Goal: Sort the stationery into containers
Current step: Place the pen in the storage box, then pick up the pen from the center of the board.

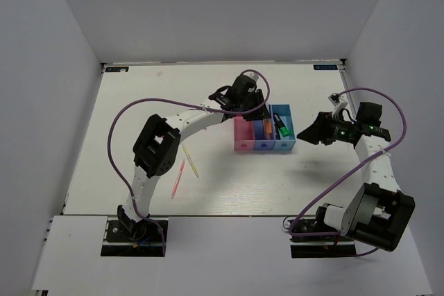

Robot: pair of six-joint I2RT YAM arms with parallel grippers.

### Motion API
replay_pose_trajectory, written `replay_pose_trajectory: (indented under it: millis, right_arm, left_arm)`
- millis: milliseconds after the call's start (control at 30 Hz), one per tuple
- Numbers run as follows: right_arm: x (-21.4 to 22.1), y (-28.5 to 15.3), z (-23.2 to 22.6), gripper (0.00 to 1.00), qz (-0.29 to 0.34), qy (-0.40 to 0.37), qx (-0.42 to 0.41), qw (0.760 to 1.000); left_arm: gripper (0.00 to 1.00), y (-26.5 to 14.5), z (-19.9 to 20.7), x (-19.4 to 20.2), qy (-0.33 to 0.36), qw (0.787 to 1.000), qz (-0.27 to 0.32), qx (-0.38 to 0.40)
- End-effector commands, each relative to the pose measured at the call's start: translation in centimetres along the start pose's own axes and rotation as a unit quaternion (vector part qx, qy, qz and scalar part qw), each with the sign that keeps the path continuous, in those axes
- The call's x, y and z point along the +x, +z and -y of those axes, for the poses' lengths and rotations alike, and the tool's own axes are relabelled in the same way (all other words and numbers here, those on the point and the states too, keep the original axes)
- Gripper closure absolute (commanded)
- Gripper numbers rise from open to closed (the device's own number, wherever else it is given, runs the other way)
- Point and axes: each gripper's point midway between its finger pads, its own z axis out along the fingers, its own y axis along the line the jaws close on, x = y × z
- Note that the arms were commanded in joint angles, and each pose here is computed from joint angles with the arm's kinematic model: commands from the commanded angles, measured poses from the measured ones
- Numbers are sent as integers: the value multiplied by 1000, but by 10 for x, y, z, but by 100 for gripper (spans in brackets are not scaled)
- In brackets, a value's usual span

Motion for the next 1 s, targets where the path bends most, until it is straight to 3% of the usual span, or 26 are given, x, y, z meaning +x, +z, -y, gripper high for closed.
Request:
replay_pose_trajectory:
  millis: [0,233,267,300,333,400,433,467,500,533,567,600,633,667,700,733,767,800,867,967]
  right_arm:
    - [-15,-6,-7,37,18,-22,-8,1000]
    - [-16,-7,-6,35,20,-22,-5,1000]
    - [-16,-7,-6,34,20,-23,-5,1000]
    - [-16,-8,-7,26,21,-24,-4,999]
    - [-16,-7,-6,10,21,-17,-4,1000]
    - [-20,-8,-8,10,28,-4,-12,1000]
    - [-25,-10,-11,10,37,1,-23,999]
    - [-20,-8,-10,10,23,22,-32,999]
    - [-19,-9,-14,17,21,27,-48,998]
    - [-24,-10,-19,39,24,25,-65,997]
    - [-19,-9,-15,99,6,55,-73,996]
    - [-25,-11,-16,100,7,55,-78,995]
    - [-22,-10,-17,100,-5,70,-85,994]
    - [-26,-11,-16,100,-6,67,-85,994]
    - [-26,-11,-16,100,-9,70,-86,994]
    - [-25,-10,-15,97,-11,68,-81,994]
    - [-22,-10,-14,74,-14,73,-78,994]
    - [-27,-11,-14,66,-5,58,-70,996]
    - [-21,-10,-9,59,-7,57,-52,997]
    - [-24,-12,-4,59,10,35,-25,999]
  left_arm:
    - [55,-17,16,-15,18,1000,16,3]
    - [55,-38,36,-21,28,999,22,26]
    - [59,-39,35,-18,30,999,18,25]
    - [67,-55,48,-26,36,998,33,37]
    - [86,-62,50,-26,50,997,36,38]
    - [99,-70,36,-15,71,997,33,14]
    - [100,-105,52,-22,94,994,60,20]
    - [100,-108,29,-11,104,993,62,-17]
    - [100,-125,12,4,106,992,61,-35]
    - [100,-142,-17,13,105,988,82,-78]
    - [78,-164,-22,12,96,987,103,-83]
    - [65,-162,-71,48,91,984,72,-139]
    - [60,-179,-87,45,85,977,93,-171]
    - [46,-192,-107,46,60,972,100,-203]
    - [41,-195,-137,58,44,967,85,-238]
    - [39,-201,-152,69,27,964,61,-258]
    - [38,-203,-168,69,2,961,54,-272]
    - [38,-202,-175,76,-8,959,38,-280]
    - [38,-198,-193,84,-19,951,10,-308]
    - [39,-189,-205,84,-13,941,-4,-337]
